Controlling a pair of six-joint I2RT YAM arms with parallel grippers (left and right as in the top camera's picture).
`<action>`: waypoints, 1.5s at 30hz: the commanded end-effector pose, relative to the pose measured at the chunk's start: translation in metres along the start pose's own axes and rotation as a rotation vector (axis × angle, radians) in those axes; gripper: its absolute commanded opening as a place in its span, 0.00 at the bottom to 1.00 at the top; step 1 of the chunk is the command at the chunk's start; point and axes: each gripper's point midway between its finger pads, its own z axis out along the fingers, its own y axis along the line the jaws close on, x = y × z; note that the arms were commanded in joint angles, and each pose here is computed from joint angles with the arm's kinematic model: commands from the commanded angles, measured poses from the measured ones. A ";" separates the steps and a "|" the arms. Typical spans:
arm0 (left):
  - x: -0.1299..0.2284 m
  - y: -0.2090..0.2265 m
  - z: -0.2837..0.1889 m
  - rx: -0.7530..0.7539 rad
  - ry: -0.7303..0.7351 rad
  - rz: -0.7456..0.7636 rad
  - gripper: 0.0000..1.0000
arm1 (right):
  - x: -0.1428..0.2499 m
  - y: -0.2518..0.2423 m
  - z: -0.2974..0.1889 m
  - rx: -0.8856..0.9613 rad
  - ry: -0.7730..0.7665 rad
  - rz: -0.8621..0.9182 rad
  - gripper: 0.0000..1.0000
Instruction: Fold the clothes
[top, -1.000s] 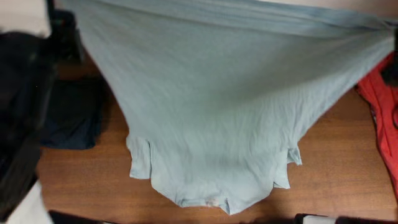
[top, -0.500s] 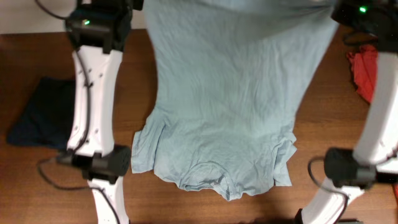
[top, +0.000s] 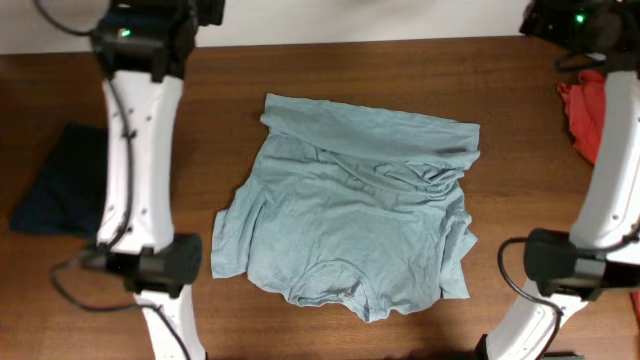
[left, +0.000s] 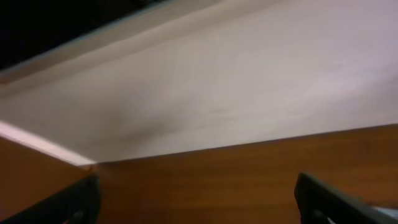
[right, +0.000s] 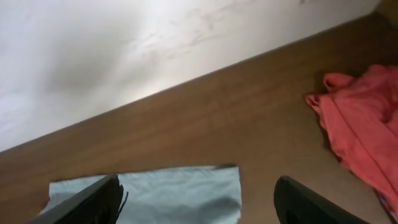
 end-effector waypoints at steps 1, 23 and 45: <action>-0.014 0.027 -0.070 0.021 -0.054 -0.050 0.99 | 0.001 0.001 -0.034 0.003 -0.026 -0.017 0.83; 0.317 -0.137 -0.012 0.483 1.042 -0.073 0.68 | 0.084 0.017 -0.008 -0.064 0.340 -0.091 0.82; 0.404 -0.148 0.053 0.351 0.898 0.017 0.01 | 0.100 0.013 -0.001 -0.049 0.412 -0.083 0.84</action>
